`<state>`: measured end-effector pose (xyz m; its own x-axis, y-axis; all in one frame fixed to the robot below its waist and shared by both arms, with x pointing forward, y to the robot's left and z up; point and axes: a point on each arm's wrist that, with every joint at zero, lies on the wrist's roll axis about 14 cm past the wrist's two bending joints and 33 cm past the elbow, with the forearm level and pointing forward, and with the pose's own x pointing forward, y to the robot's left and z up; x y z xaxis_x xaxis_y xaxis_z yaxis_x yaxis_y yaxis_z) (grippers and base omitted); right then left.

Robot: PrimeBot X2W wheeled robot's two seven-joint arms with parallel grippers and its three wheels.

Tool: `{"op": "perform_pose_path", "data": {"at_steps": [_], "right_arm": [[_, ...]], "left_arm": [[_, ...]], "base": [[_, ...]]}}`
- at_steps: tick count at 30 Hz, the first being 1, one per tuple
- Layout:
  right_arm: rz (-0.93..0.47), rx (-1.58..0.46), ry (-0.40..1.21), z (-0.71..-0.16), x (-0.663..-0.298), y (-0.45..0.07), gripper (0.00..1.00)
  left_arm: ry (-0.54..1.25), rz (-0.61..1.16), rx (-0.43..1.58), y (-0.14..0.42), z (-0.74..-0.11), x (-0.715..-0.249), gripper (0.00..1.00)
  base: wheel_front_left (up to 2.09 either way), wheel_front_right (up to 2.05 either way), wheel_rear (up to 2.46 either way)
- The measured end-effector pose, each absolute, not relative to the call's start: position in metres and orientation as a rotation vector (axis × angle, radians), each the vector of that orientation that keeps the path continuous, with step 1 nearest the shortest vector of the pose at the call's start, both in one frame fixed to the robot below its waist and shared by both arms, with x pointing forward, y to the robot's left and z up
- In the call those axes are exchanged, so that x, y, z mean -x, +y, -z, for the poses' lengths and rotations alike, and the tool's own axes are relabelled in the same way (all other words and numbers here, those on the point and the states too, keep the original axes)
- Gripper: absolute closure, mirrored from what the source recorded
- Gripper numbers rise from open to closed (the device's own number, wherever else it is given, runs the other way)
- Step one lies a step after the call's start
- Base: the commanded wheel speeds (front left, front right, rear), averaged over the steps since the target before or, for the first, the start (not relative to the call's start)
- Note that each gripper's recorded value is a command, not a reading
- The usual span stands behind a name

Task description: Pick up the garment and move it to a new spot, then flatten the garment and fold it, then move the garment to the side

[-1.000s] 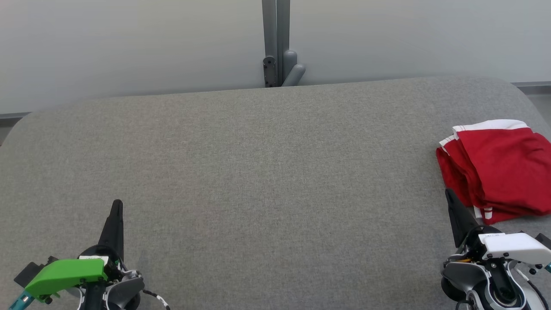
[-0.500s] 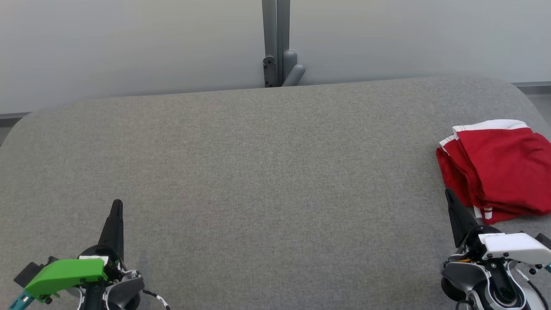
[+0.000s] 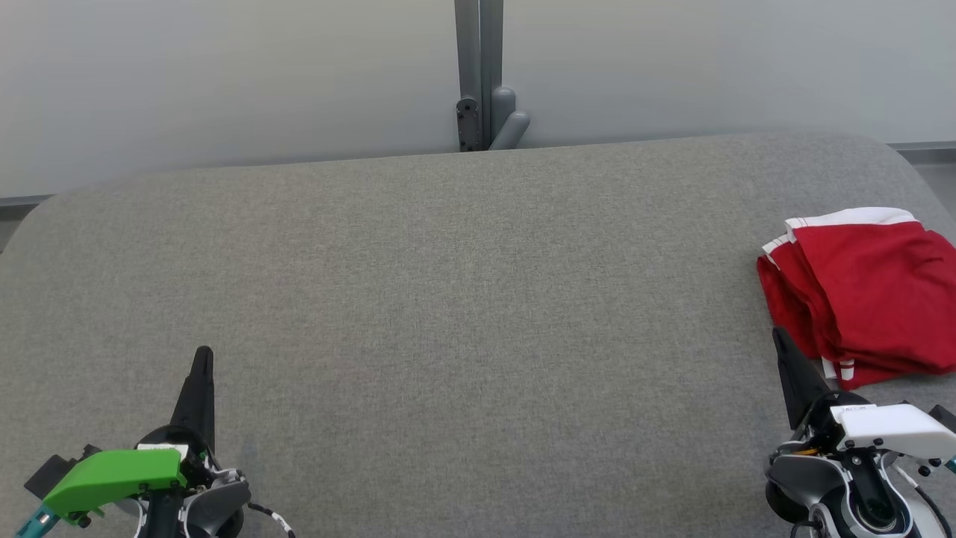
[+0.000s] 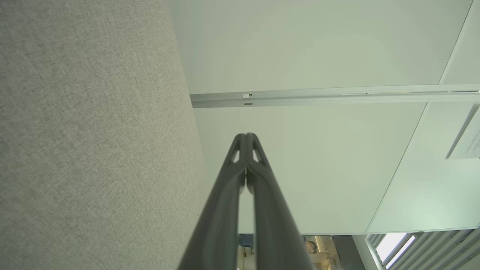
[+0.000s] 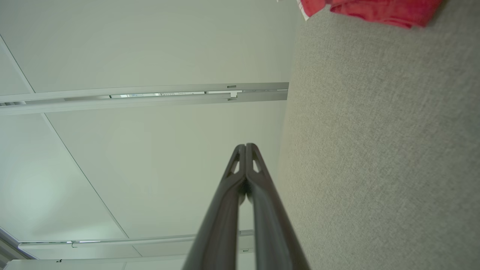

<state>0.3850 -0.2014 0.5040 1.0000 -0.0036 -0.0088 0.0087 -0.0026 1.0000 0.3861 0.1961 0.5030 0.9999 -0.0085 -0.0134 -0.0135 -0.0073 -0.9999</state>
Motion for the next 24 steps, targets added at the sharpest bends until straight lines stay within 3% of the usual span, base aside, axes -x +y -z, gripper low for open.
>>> {"op": "perform_pose_path", "data": {"at_steps": [24], "right_arm": [[0.009, -1.573, 0.004, -0.5041, -0.385, -0.2014, 1.0]], "left_arm": [[0.017, -0.004, 1.578, 0.1962, -0.5031, -0.3861, 1.0]], "base": [[0.0, 0.0, 0.0]]}}
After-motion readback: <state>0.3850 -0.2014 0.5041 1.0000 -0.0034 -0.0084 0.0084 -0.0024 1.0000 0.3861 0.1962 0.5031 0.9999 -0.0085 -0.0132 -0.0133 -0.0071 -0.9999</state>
